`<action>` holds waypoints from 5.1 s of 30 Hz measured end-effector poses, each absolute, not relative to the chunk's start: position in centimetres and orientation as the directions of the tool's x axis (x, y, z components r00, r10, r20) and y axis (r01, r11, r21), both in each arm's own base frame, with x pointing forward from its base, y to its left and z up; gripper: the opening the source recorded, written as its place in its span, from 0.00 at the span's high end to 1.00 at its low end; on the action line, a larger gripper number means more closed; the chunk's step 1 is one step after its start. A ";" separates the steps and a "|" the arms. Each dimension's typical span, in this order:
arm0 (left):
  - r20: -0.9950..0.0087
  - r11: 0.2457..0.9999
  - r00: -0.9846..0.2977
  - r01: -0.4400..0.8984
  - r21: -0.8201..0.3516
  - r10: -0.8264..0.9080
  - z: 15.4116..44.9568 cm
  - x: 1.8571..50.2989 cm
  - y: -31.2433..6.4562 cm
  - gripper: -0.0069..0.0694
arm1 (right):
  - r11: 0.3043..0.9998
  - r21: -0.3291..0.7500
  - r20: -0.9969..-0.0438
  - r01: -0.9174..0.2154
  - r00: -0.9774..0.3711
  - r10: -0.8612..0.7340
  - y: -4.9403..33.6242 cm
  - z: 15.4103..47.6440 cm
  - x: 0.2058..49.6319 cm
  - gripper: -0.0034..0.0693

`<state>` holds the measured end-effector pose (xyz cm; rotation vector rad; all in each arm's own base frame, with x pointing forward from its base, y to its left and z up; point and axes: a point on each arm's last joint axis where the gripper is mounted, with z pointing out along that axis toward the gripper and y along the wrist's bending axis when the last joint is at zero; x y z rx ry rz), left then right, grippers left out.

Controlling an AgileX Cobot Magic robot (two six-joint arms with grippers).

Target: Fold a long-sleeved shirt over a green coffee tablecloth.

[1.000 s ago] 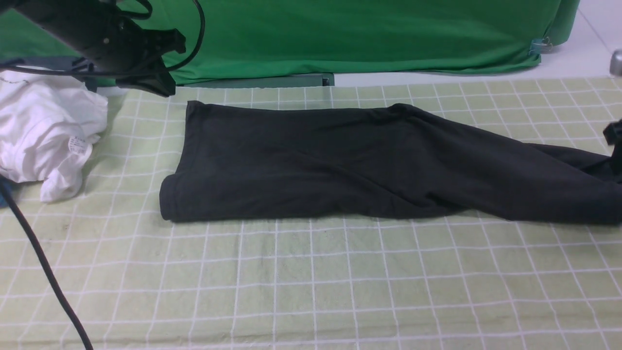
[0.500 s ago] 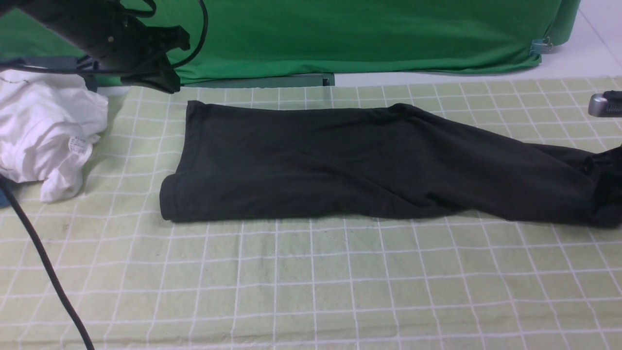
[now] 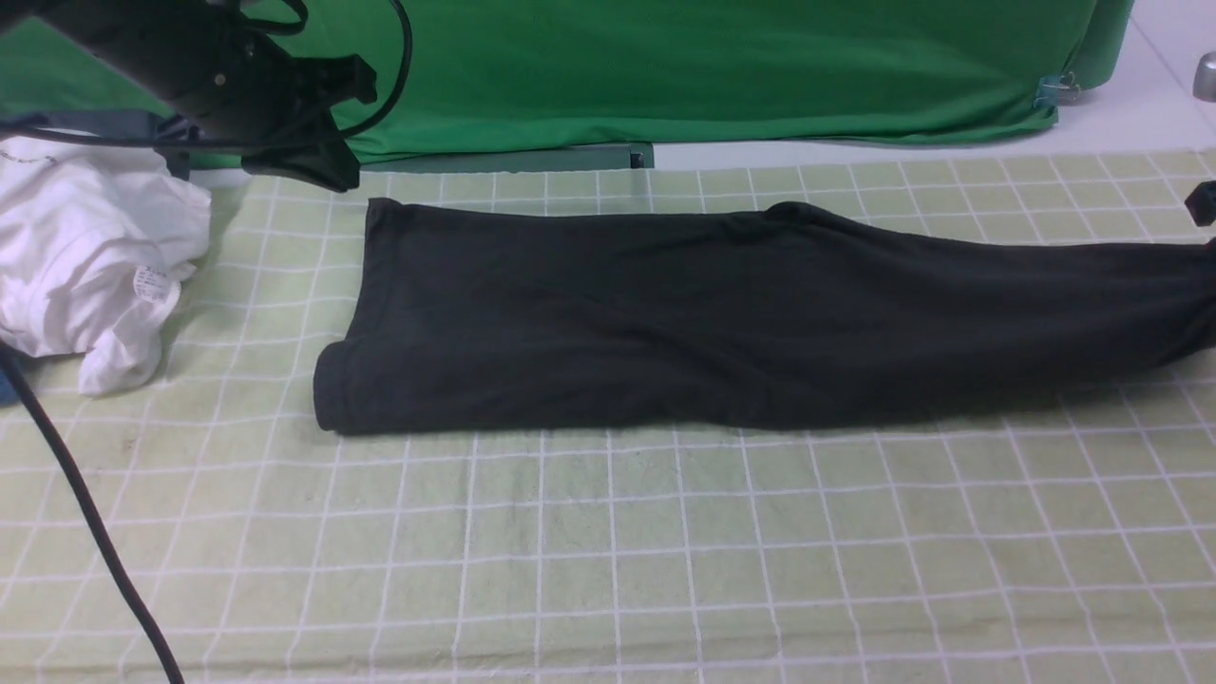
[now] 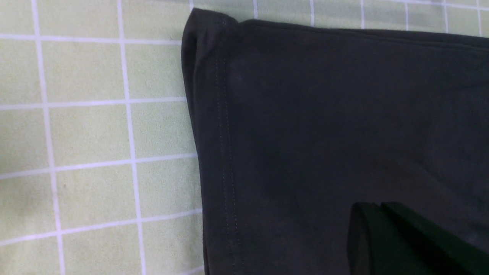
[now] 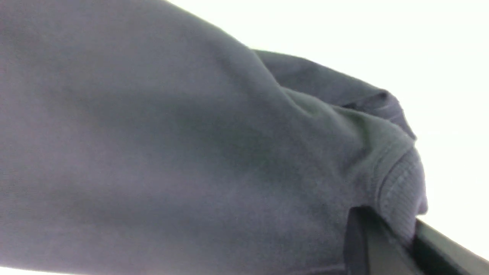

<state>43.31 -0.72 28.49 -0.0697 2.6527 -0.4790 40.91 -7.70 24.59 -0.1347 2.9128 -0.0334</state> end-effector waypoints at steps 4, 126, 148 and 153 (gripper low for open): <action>-0.413 0.939 -0.902 0.028 -0.344 -0.124 28.5 43.3 -0.7 0.89 | 0.991 -0.086 -0.214 -0.098 -0.970 -0.115 -8.3 23.5 41.5 0.81; -0.250 0.958 -0.963 -0.026 -0.285 -0.100 20.1 34.5 -4.6 0.60 | 0.928 0.081 -0.101 -0.362 -0.930 -0.354 13.8 18.6 34.9 0.28; -0.256 0.953 -0.961 -0.019 -0.303 -0.101 16.0 35.8 -7.7 0.71 | 0.891 0.068 -0.169 -0.449 -0.885 -0.433 14.8 15.9 36.1 0.84; -0.251 0.952 -0.964 -0.003 -0.305 -0.083 16.5 35.6 -7.7 0.84 | 0.886 0.075 -0.132 -0.458 -0.885 -0.446 14.6 16.5 35.5 0.90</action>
